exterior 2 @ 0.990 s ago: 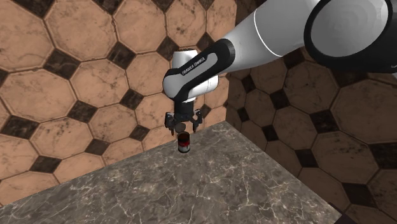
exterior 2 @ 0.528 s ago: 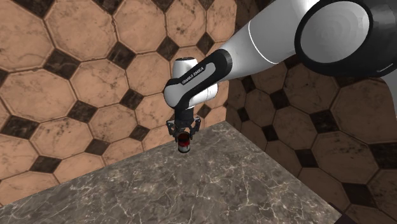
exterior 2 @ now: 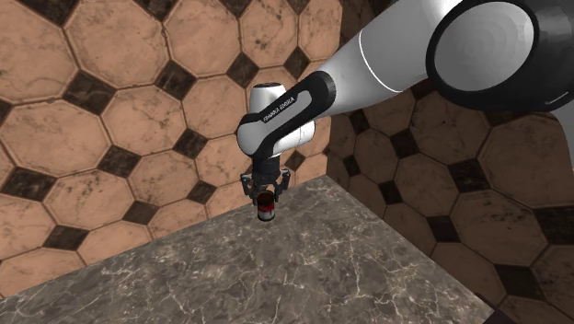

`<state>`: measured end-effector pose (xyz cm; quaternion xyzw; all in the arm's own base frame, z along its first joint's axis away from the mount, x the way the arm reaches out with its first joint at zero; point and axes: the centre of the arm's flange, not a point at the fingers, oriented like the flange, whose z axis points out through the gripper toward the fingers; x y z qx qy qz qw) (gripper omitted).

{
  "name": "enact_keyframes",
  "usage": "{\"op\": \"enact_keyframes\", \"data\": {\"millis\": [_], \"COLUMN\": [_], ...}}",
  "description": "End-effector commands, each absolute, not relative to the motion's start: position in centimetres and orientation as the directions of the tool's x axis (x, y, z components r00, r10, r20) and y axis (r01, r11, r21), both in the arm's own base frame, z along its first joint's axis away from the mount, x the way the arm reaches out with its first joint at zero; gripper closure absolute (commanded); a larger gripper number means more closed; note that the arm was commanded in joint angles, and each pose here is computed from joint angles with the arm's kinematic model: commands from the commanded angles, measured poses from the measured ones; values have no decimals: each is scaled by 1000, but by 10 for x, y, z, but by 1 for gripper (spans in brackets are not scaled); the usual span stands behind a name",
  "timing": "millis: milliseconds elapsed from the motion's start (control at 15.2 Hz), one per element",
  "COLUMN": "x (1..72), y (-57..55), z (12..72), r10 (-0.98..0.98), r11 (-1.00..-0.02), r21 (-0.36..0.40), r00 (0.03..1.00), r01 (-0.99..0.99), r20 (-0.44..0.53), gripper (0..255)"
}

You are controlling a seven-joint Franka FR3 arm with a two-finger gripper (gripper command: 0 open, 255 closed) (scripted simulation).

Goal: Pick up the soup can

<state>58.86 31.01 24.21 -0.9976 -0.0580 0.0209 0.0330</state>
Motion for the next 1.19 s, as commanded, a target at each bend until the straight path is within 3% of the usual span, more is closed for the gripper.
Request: {"op": "enact_keyframes", "data": {"millis": [0,1122], "x": [589,589], "y": [310,310], "z": [241,321], "r10": [116,116], "r11": [-991,-991], "r21": [-67,-67], "r00": [992,992], "r01": [113,113], "r20": [-40,-40], "gripper": [255,255]}}
